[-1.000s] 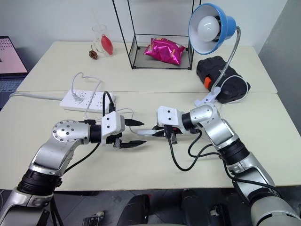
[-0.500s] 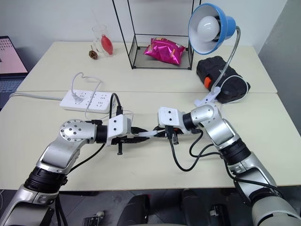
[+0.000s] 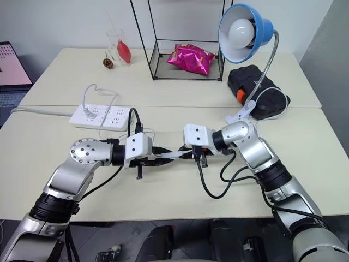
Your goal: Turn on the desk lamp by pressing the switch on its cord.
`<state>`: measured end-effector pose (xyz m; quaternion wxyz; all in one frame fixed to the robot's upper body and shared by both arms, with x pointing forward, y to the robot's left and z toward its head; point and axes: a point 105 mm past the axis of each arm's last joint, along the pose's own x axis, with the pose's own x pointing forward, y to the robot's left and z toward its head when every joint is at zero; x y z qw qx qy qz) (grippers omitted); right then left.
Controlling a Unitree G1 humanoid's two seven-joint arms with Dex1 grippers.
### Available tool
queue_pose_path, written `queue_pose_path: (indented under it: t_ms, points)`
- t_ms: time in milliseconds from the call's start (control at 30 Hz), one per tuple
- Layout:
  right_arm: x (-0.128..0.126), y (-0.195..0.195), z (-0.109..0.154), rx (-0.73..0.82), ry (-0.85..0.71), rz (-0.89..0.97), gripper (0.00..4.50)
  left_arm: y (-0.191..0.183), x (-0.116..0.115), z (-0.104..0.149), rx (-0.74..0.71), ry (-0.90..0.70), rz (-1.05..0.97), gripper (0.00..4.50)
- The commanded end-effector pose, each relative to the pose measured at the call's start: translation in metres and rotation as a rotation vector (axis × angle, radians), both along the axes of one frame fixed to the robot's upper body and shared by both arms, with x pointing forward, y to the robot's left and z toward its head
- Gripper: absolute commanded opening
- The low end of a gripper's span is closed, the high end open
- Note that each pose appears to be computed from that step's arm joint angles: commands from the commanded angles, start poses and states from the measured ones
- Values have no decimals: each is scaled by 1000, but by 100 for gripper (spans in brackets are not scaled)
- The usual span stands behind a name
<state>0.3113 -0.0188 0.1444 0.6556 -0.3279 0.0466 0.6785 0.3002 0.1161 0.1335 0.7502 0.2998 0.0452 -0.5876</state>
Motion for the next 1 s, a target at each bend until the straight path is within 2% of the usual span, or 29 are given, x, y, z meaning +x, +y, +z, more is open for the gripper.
queue_pose_path:
  t_ms: [33,100,200,433,933,967,1000]
  points:
    - [-10,7,7,25,-11,57,35,0,-1,21,-5,-83,-21,211]
    - [-11,7,6,23,-10,56,35,2,-7,20,4,-60,-43,255]
    - [-11,6,6,22,-9,55,35,4,-17,18,17,-19,-65,256]
    - [-11,6,5,19,-7,57,35,8,-20,15,32,8,-46,256]
    - [-12,7,6,22,-8,63,35,6,-10,5,44,-12,-7,256]
    - [-12,7,6,22,-8,63,35,6,-9,5,44,-21,-3,221]
    - [-13,7,6,22,-8,64,35,5,-8,5,45,-27,0,205]
